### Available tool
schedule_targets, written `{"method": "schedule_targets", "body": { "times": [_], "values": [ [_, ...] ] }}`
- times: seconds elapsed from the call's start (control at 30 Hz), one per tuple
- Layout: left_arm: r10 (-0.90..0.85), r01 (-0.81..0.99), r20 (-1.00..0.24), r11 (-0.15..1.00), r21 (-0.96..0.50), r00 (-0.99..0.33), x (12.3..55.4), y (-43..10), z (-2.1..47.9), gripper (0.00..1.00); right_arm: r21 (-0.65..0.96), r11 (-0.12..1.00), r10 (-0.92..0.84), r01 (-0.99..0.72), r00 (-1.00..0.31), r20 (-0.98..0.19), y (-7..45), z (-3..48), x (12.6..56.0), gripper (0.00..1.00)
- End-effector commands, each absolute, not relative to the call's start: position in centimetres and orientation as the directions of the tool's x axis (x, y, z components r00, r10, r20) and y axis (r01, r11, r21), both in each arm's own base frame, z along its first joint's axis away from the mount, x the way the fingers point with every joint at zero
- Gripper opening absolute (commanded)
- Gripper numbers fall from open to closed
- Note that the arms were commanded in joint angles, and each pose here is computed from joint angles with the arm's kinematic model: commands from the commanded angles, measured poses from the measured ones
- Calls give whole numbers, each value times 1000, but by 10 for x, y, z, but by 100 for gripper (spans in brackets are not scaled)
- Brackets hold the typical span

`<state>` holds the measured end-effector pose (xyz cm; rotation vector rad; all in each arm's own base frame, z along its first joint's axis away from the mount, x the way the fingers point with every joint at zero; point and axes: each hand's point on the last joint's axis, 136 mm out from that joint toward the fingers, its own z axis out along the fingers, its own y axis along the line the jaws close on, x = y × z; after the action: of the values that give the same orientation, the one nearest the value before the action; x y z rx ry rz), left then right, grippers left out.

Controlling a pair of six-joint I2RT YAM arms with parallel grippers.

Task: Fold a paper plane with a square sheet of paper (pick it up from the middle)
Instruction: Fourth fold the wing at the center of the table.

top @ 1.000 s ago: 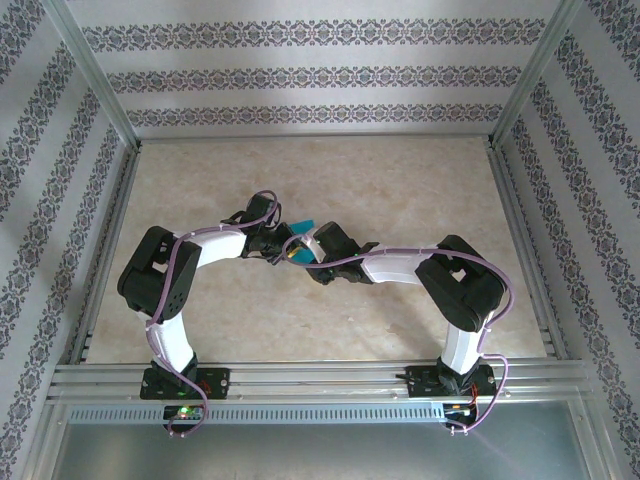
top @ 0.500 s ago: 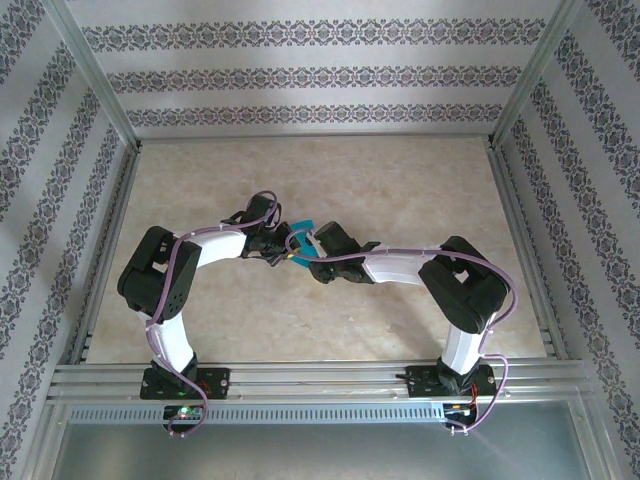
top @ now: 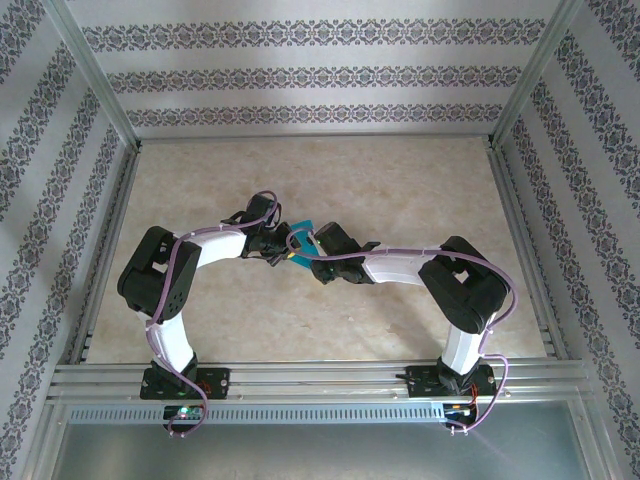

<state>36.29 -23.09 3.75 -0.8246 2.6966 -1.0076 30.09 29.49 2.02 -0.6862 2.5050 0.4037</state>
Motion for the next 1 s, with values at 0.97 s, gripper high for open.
{"method": "schedule_targets", "body": {
  "times": [0.97],
  "values": [
    [-597,-495,93,557,-667,-797,366,-234,60,4,111,902,-280,-418,-760,-586,297,32,307,25]
  ]
}}
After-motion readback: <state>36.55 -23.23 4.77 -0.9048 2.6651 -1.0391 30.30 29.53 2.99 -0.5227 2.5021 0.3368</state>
